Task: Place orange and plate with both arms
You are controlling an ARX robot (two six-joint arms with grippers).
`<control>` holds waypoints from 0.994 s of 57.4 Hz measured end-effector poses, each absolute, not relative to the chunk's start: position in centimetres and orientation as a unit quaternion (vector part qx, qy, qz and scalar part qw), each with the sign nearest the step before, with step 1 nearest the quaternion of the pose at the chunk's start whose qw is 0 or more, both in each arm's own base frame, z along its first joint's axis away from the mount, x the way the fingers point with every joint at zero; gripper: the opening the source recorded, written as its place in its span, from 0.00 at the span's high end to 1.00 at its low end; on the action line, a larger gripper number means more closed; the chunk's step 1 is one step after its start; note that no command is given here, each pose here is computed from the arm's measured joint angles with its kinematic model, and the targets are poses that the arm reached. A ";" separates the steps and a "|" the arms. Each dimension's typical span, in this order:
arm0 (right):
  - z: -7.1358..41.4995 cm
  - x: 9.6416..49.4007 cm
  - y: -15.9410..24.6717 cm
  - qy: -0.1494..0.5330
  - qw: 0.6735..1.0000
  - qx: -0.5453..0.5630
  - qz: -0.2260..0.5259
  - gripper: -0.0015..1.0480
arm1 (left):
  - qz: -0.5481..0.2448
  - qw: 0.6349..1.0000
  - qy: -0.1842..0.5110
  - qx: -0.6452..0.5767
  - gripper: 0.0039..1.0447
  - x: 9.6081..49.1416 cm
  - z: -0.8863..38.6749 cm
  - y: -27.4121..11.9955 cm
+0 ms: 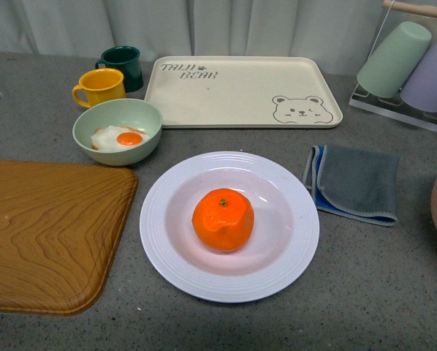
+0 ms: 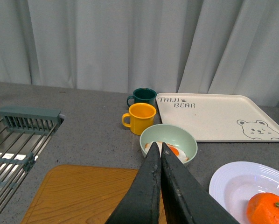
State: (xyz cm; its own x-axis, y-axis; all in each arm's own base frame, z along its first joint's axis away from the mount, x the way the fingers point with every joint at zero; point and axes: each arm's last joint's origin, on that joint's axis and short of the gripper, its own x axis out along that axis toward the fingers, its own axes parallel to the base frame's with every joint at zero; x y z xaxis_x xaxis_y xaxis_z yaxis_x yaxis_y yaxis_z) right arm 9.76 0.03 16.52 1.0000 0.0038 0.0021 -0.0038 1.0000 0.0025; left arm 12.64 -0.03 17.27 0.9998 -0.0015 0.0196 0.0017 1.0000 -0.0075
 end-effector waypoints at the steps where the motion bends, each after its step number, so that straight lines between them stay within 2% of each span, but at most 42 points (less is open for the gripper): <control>1: 16.5 9.8 0.0 -0.001 1.000 0.001 0.002 0.09 | -0.001 1.000 -0.010 -0.004 0.97 12.6 17.3 0.0; 47: 16.5 9.8 0.0 -0.001 1.000 0.001 0.002 0.09 | -0.001 1.000 -0.012 -0.004 0.97 10.7 17.3 0.0; 51: 16.5 9.8 0.0 -0.001 1.000 0.001 0.002 0.09 | -0.001 1.000 0.006 -0.004 0.97 10.1 16.8 0.0; 57: 16.5 9.8 0.0 -0.001 1.000 0.001 0.002 0.09 | -0.001 1.000 -0.009 -0.004 0.97 9.7 17.0 0.0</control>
State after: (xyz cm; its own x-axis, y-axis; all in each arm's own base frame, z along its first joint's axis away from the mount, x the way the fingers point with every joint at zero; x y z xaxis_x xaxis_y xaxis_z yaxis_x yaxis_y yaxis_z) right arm 9.76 0.03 16.52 1.0000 0.0038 0.0021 -0.0038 1.0000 0.0025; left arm 9.68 -0.02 17.04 0.9998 -0.0027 0.0189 0.0028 1.0000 -0.0071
